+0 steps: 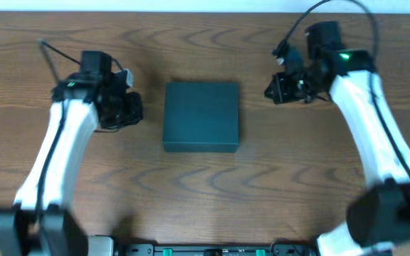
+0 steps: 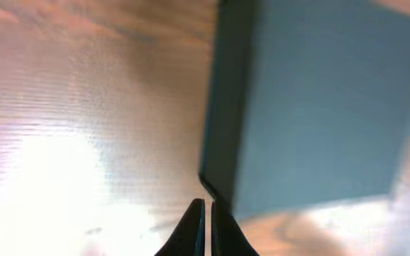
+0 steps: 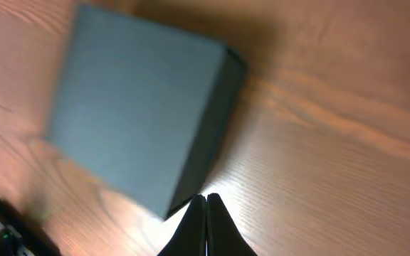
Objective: Pack container
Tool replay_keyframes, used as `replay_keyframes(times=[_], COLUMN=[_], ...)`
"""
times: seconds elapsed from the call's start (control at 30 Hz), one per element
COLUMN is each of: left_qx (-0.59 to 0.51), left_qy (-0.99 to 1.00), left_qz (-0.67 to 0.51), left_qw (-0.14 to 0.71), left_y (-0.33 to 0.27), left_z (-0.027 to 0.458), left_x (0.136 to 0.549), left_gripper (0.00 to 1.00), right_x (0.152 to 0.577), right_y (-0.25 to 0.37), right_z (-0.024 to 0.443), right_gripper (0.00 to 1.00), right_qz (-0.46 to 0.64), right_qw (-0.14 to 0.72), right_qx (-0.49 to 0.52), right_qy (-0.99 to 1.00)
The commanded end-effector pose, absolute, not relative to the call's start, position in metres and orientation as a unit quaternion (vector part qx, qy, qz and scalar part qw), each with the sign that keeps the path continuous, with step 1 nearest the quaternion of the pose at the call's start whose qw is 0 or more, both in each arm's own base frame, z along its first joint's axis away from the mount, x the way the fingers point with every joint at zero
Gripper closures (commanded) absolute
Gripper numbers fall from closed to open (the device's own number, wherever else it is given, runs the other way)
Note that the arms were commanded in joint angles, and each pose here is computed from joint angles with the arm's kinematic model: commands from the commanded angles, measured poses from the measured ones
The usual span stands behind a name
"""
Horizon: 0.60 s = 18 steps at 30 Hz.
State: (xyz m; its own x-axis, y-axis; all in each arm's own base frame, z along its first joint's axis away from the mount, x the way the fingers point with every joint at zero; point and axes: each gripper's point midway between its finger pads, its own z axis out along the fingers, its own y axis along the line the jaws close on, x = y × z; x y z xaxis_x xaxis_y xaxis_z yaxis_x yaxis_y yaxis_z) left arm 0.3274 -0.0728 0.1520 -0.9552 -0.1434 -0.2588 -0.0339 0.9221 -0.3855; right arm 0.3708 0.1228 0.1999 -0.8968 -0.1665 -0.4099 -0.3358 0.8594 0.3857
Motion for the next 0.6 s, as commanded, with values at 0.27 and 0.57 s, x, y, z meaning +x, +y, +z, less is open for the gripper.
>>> replay_keyframes(times=[0.27, 0.57], left_qx=[0.046, -0.016], left_qy=[0.925, 0.909], left_qz=[-0.236, -0.265], left_qw=[0.293, 0.321], left_y=[-0.082, -0.082], left_z=[0.181, 0.192], left_x=[0.144, 0.126], left_gripper=[0.94, 0.05], right_x=[0.172, 0.126], right_y=[0.162, 0.158], right_z=[0.172, 0.176], right_gripper=[0.98, 0.01], right_qz=[0.292, 0.36], right_qw=[0.228, 0.259], right_qx=[-0.1, -0.067], right_qy=[0.923, 0.894])
